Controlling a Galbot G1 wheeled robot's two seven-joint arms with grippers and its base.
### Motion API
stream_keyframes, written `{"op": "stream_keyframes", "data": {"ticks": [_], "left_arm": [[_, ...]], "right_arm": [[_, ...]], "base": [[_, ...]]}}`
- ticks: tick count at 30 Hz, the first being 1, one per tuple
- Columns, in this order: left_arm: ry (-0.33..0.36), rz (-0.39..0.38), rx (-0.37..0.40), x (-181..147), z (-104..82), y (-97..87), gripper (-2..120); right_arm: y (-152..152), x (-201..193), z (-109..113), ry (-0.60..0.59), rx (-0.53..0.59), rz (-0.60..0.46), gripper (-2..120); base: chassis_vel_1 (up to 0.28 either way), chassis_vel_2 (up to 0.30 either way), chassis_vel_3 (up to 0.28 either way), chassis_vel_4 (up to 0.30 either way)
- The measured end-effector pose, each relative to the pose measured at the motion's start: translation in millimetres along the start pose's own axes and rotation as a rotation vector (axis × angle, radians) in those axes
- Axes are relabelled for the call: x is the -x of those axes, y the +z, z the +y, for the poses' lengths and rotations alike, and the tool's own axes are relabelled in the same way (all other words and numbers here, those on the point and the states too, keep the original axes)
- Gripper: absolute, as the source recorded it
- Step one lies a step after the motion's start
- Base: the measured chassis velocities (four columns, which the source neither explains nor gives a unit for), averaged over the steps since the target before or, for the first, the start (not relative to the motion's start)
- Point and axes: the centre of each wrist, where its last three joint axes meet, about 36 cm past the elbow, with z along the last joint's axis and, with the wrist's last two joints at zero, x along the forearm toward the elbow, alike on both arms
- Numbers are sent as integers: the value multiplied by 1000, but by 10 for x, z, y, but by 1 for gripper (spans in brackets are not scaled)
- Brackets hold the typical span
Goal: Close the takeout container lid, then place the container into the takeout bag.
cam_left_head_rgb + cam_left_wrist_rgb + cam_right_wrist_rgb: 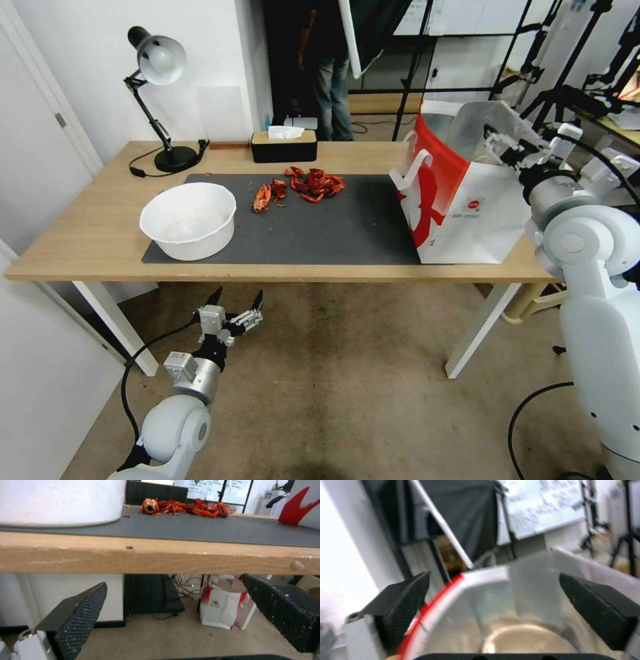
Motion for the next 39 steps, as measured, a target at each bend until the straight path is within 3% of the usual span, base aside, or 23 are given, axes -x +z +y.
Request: {"op": "stream_keyframes", "data": {"ticks": [7,15,18,20,25,28,39], "left_arm": [[1,-10,-17,-3,-5,-21,100],[3,-31,-9,8,37,-38,100],[2,-38,-8,6,41,-31,100],[-2,-54,-7,-4,50,-23,100],[-19,-65,2,-13,62,-2,100],[-34,-76,17,-26,62,17,100],[-58,-92,36,-66,69,54,100]], "right_arm": [[161,-209,81,-209,-83,-73,100],[510,-595,236,-339,-135,-46,100],[592,-663,260,-346,-142,-33,100],[856,-868,272,-351,-162,10,100],[1176,-1145,264,-336,-179,56,100],[1464,-1391,256,-290,-216,80,100],[1971,-1846,353,-160,-226,105,100]], "base": [[0,0,0,0],[0,0,0,0],[0,0,0,0],[0,0,0,0],[0,0,0,0],[0,0,0,0],[0,0,0,0]]}}
